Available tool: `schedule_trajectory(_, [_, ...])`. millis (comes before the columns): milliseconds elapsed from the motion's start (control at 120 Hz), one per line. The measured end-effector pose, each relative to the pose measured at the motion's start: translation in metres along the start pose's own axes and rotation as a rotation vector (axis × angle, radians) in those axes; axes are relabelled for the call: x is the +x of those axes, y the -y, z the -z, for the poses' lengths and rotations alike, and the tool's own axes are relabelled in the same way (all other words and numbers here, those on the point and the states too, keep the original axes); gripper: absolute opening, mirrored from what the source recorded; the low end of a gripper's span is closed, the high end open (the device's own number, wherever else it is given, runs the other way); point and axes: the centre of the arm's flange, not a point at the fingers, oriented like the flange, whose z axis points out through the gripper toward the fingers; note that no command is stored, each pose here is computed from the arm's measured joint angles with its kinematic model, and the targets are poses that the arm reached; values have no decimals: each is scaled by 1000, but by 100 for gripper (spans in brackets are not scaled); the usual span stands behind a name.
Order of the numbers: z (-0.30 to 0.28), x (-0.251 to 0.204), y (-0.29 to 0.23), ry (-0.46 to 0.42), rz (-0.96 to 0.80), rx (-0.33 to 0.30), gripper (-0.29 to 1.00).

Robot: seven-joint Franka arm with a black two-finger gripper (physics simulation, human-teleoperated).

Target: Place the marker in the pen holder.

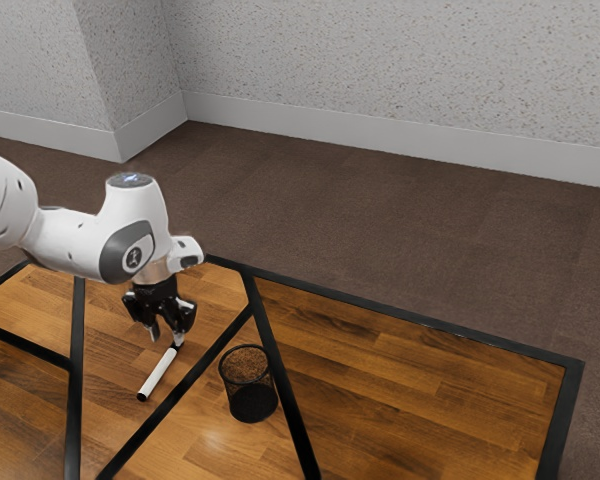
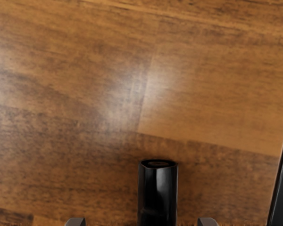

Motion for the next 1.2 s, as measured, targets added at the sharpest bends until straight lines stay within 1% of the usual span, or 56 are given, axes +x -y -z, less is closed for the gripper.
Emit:
schedule_trajectory(150, [-16, -2, -3, 22, 19, 9, 27])
schedule_trajectory(342, [-23, -1, -4, 25, 44, 13, 26])
schedule_trajectory(525, [-23, -1, -4, 22, 63, 13, 7])
schedule_trajectory(642, [-17, -1, -4, 10, 71, 13, -1])
schedule_trajectory(708, [8, 0, -6, -31, 74, 2, -4])
schedule_trajectory(758, [37, -1, -10, -75, 69, -12, -5])
schedule_trajectory(883, [100, -15, -31, -165, 33, -43, -7])
schedule_trajectory(983, [130, -26, -55, -209, -9, -61, -8])
schedule_trajectory(1092, [164, -43, -92, -259, -79, -87, -8])
schedule_trajectory(1200, [177, -55, -122, -278, -133, -98, -8])
